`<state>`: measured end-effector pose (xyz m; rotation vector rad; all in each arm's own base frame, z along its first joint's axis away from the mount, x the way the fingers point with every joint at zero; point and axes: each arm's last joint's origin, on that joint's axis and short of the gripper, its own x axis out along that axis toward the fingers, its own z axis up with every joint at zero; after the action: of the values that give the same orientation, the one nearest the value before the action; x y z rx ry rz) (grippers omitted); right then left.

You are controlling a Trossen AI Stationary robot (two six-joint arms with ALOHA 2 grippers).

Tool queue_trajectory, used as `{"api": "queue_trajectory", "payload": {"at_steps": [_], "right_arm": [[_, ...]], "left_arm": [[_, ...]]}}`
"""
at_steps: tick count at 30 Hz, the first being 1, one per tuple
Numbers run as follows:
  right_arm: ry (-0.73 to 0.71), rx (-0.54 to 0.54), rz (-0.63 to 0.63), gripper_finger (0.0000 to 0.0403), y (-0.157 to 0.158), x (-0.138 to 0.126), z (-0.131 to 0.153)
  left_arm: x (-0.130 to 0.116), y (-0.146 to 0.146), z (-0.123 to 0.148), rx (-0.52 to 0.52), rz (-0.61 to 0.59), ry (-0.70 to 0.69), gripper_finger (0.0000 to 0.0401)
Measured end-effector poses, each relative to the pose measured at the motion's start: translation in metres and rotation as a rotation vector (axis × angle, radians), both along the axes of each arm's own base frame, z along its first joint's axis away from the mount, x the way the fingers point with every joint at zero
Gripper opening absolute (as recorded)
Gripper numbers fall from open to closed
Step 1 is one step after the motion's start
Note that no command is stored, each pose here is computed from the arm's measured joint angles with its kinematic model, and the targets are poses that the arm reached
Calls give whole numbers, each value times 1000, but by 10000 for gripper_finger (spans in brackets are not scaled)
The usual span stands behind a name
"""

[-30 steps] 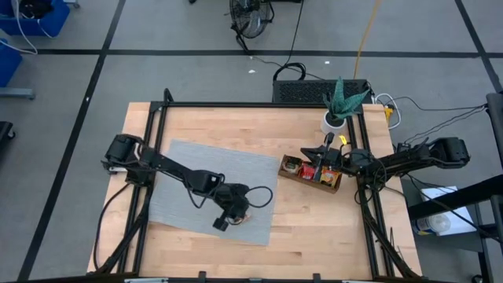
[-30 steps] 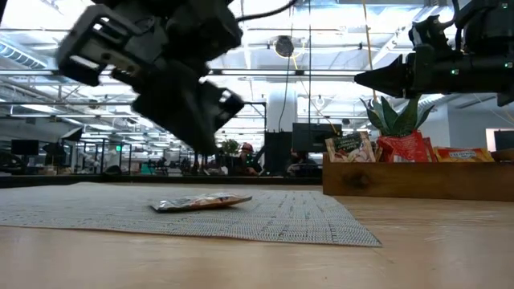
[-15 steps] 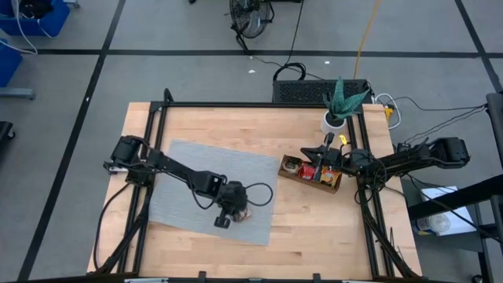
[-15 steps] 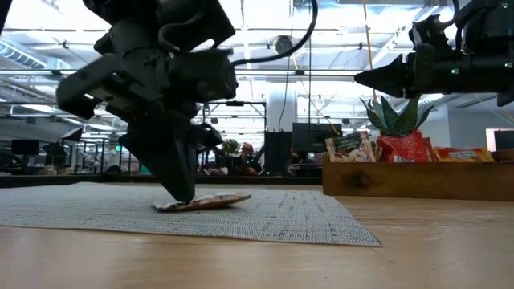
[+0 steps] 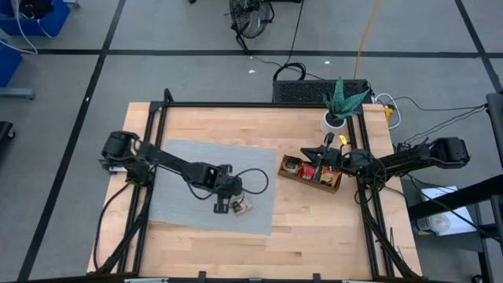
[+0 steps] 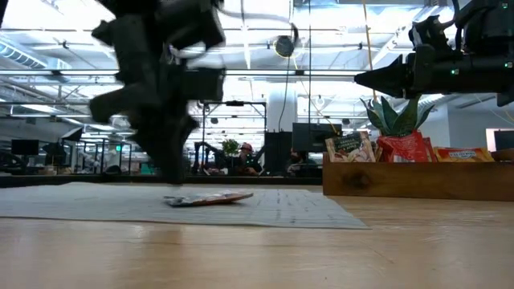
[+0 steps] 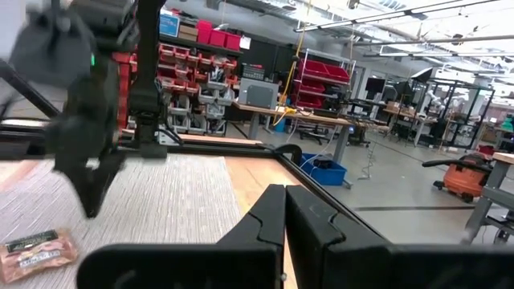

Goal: Pick & Place Tea
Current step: Put the brown tea bag into the left section of the wooden organizer

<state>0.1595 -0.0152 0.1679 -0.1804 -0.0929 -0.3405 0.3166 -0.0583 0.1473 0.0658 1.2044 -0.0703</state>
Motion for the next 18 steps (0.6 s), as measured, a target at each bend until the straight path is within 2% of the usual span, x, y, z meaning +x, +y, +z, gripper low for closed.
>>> {"api": "queue_trajectory", "payload": {"at_steps": [3,5,6,9,11,13,18], "right_arm": [[1,0,0,0,0,0,0],[4,0,0,0,0,0,0],[3,0,0,0,0,0,0],[4,0,0,0,0,0,0],[4,-1,0,0,0,0,0],[3,-1,0,0,0,0,0],[1,-1,0,0,0,0,0]], "left_arm": [[-2,4,20,115,27,-82,4],[-3,5,29,125,39,-122,2],[-2,4,33,93,31,-151,3],[6,-4,46,-88,-54,-279,3],[9,-12,46,-185,-125,-302,2],[13,-20,40,-231,-161,-299,2],[17,-31,14,-293,-149,-205,2]]}}
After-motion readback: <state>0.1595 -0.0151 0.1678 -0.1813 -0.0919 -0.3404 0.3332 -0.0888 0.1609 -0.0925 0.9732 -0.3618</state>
